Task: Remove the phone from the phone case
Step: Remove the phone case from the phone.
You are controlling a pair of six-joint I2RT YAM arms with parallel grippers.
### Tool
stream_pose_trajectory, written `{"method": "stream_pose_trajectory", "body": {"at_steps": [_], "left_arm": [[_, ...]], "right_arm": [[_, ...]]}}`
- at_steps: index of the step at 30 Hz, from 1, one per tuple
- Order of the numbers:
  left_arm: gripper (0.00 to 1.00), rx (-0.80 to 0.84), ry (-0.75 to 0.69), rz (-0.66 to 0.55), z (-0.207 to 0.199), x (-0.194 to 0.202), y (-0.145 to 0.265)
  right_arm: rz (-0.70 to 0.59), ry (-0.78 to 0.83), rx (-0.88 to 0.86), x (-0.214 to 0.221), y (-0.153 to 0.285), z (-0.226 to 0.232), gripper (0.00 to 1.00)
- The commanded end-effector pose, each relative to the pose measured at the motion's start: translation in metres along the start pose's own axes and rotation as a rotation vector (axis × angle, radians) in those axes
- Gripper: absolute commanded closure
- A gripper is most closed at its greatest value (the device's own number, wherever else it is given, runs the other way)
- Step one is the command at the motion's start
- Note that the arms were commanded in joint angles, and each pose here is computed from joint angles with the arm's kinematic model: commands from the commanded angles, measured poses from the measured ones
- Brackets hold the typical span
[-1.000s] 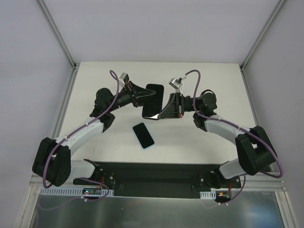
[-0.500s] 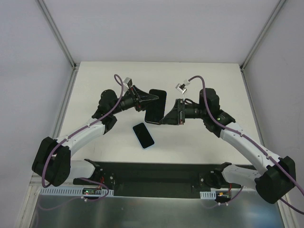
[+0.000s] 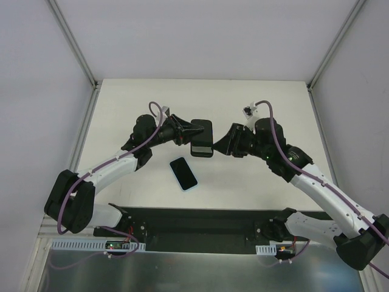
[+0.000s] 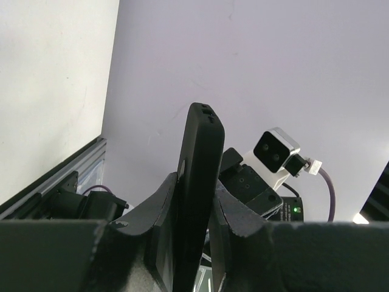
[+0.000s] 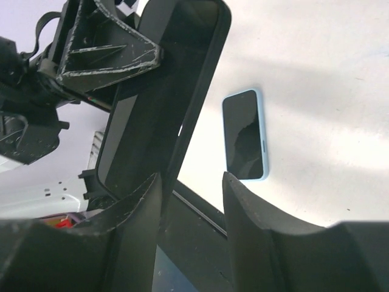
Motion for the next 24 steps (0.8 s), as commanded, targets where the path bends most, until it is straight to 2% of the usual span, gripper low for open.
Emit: {"method": "stream_pose_trajectory", "body": {"at_steps": [1,11,17,24], "left_arm": [[1.0,0.172,-0.053,0.127,-0.056,0.032,0.009],[1.0,0.2,-0.096,0.128,-0.064,0.033,0.012],[1.0,0.217,-0.114,0.132,-0.069,0.034,0.014],[1.0,0.249,-0.139,0.12,-0.079,0.034,0.022]], "right_arm": [[0.042,0.03,0.255,0.012,-0.001,-0.032,0.55],[0.094,0.158,0.499,0.02,0.002,-0.042,0.67],[0.186,0.243,0.646,0.037,-0.003,-0.058,0.72],[0.242,0.268,0.682,0.051,-0.009,-0.065,0.75]]}}
Point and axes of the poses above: each gripper's point midway between its finger pads, its own y axis back along the fingers, its own z axis along the line the jaws close on, x = y × z, the point moved 6 cm from there along y, back along the fingers, and after that the axes turned 5 degrees about y, right-handed, at the moved point
